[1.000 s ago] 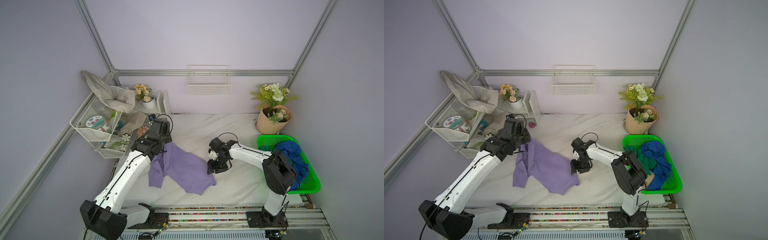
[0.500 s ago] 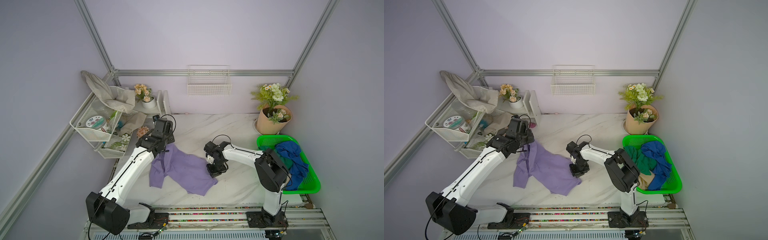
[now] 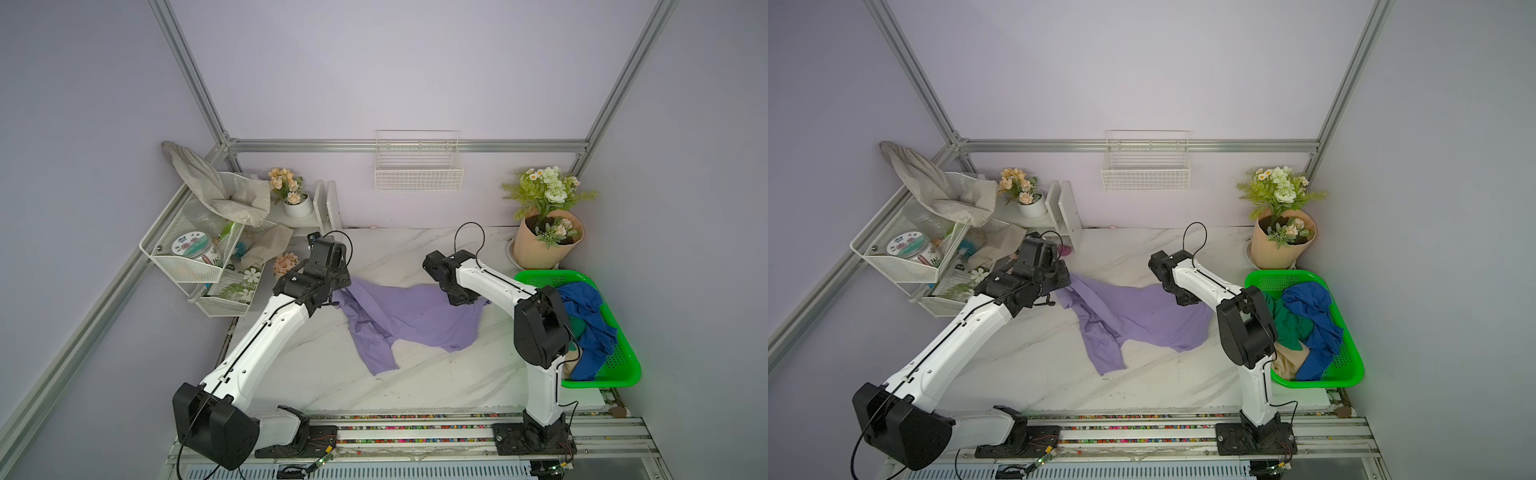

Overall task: Fold and stack t-shirts
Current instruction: Flatten out the T-shirt at the center of the board.

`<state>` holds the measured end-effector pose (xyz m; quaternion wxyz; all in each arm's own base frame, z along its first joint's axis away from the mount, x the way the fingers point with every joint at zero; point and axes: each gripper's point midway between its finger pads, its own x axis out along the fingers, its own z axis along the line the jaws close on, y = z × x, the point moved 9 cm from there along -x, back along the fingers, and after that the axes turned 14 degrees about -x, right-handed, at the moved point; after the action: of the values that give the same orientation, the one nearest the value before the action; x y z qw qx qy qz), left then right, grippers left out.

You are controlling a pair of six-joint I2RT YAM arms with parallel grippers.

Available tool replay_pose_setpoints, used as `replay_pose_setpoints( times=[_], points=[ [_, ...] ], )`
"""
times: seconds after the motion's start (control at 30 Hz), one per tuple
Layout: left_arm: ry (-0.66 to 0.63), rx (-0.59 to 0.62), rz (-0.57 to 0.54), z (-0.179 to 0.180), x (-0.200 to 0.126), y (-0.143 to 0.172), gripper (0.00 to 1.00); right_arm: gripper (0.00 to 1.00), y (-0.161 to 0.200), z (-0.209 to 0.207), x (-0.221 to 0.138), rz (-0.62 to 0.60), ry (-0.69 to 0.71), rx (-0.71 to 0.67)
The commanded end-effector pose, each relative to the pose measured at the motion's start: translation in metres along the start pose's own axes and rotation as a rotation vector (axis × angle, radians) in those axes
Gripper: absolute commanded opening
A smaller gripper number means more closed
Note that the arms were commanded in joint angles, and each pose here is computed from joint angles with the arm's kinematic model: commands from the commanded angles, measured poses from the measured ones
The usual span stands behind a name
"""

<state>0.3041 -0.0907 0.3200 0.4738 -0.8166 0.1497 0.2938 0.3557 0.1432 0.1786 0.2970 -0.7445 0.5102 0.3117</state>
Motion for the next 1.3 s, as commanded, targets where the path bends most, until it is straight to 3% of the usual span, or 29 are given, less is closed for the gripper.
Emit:
replay_pose_setpoints(
  times=[0.0,0.13,0.23,0.33,0.63,1.17,1.23,1.27],
  points=[
    [-0.004,-0.002,0.018,0.006,0.002,0.008,0.0,0.06,0.006,-0.005,0.0,0.03,-0.006,0.029],
    [-0.001,0.005,0.023,0.005,0.004,0.008,0.0,0.31,0.022,0.007,-0.018,0.035,-0.337,0.061],
    [0.0,0.009,0.029,0.004,0.005,0.008,0.0,0.39,0.037,0.005,-0.038,0.03,-0.515,0.1],
    [0.001,0.013,0.037,0.002,0.008,0.008,0.0,0.47,0.054,0.007,-0.048,0.051,-0.604,0.079],
    [0.004,0.034,0.057,-0.006,0.018,0.009,0.0,0.48,0.102,0.053,-0.027,0.207,-0.664,-0.084],
    [-0.002,0.035,0.069,-0.005,0.02,0.015,0.0,0.48,0.091,0.095,0.003,0.251,-0.669,-0.14],
    [-0.002,0.035,0.067,-0.004,0.019,0.015,0.0,0.44,0.088,0.099,0.008,0.245,-0.656,-0.149],
    [-0.002,0.034,0.067,-0.004,0.019,0.015,0.0,0.37,0.087,0.101,0.01,0.242,-0.649,-0.152]
  ],
)
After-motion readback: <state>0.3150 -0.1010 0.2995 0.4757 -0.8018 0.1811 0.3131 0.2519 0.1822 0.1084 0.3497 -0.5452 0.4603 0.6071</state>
